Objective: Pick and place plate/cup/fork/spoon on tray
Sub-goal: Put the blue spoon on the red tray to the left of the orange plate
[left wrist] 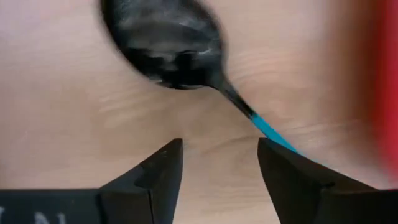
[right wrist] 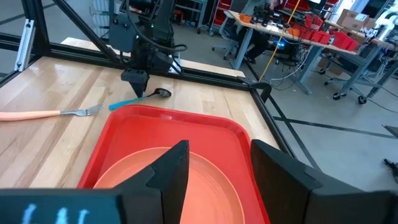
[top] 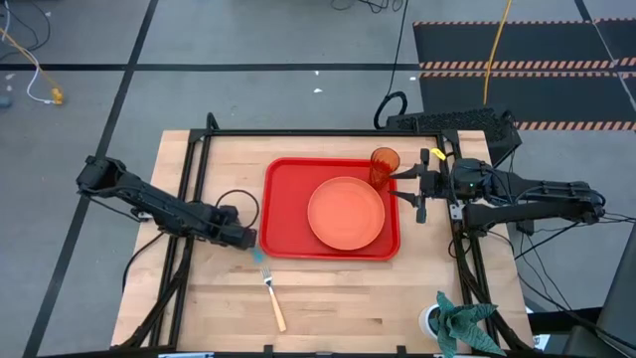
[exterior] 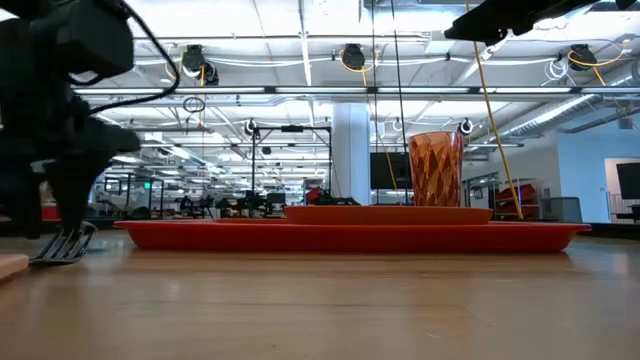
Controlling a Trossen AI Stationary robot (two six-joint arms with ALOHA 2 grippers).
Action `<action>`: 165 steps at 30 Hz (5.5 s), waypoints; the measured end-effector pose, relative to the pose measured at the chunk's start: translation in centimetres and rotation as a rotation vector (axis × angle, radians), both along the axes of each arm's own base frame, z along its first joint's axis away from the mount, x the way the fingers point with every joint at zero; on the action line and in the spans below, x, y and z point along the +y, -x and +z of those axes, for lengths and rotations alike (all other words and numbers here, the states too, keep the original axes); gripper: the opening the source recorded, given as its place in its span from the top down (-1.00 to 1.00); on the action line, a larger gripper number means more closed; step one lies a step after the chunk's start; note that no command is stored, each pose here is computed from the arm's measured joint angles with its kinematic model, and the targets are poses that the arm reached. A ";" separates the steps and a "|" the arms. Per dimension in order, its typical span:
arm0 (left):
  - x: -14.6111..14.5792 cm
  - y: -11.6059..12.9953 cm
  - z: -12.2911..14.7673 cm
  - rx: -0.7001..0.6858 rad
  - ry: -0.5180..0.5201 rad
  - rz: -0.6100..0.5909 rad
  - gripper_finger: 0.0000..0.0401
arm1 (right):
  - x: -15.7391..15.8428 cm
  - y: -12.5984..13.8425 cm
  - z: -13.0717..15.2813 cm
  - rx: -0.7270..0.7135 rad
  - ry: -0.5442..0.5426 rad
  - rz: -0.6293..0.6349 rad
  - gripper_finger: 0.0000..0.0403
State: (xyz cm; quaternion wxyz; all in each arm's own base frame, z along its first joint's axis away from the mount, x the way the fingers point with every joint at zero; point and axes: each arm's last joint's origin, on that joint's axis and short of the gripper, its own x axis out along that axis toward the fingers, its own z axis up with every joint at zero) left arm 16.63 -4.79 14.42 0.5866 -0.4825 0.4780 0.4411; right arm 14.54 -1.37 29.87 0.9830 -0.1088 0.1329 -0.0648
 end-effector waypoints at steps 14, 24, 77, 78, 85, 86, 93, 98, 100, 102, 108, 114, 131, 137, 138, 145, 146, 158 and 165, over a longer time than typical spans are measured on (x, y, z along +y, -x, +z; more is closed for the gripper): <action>0.8 -1.3 1.8 -0.054 -0.146 -0.042 -0.09 | 0.0 0.0 0.0 -0.001 0.002 0.000 0.18; 1.8 1.0 -2.0 -0.026 -0.149 0.055 -0.03 | 0.0 0.0 0.0 0.000 0.002 0.000 0.18; 1.4 -1.2 0.0 0.044 -0.437 -1.163 0.54 | 0.0 0.0 0.0 0.001 0.005 0.001 0.18; 1.6 -1.1 -0.3 0.043 -0.447 -1.053 0.54 | 0.0 0.0 0.0 0.001 0.005 0.001 0.18; 1.9 -0.4 -1.1 0.083 -0.491 -1.016 0.54 | 0.0 0.0 -0.1 0.008 0.005 0.001 0.18; 1.8 -0.4 -1.1 0.093 -0.496 -1.062 0.54 | 0.0 0.0 -0.1 0.007 0.005 0.001 0.18; 2.1 0.3 -1.3 0.228 -0.523 -1.205 0.54 | 0.0 0.0 -0.1 0.007 0.005 0.001 0.18; 2.5 0.4 -2.1 0.243 -0.488 -1.069 0.54 | 0.0 0.0 -0.1 0.010 0.005 0.001 0.18; 2.6 0.5 -2.6 0.234 -0.455 -1.043 0.54 | 0.0 0.0 -0.2 0.018 0.004 0.001 0.18; 2.7 0.5 -2.7 0.240 -0.461 -1.052 0.54 | 0.0 0.0 -0.2 0.017 0.004 0.001 0.18; 3.0 -0.7 -0.6 0.334 -0.816 -0.998 0.54 | 0.0 0.0 -0.1 0.014 0.006 0.001 0.18; 3.0 -1.7 2.6 0.374 -1.277 -0.704 0.54 | 0.0 0.0 -0.2 0.020 0.006 0.000 0.18; 5.3 -1.1 -0.6 0.004 -0.653 -0.069 0.54 | 0.0 -0.2 -0.3 -0.002 -0.008 -0.004 0.18; 7.1 -3.2 -0.1 -0.186 -0.528 -0.006 0.54 | 0.0 -0.3 -0.1 -0.026 0.009 0.000 0.18; 7.4 -3.3 -0.2 -0.194 -0.521 -0.006 0.54 | 0.0 -0.3 -0.1 -0.025 0.011 0.001 0.18; 9.3 -2.7 -0.7 -0.124 -0.457 0.089 0.54 | 0.0 -0.3 -0.2 -0.009 0.027 0.005 0.18; 9.5 -2.6 -0.7 -0.124 -0.452 0.110 0.54 | 0.0 -0.3 -0.2 -0.008 0.028 0.005 0.18; 9.0 -3.2 -0.6 -0.211 -0.345 0.128 0.54 | 0.0 -0.2 -0.3 0.000 0.021 0.004 0.18; 8.2 -4.0 -0.1 -0.269 -0.332 0.081 0.54 | 0.0 -0.2 -0.3 -0.002 0.010 0.001 0.18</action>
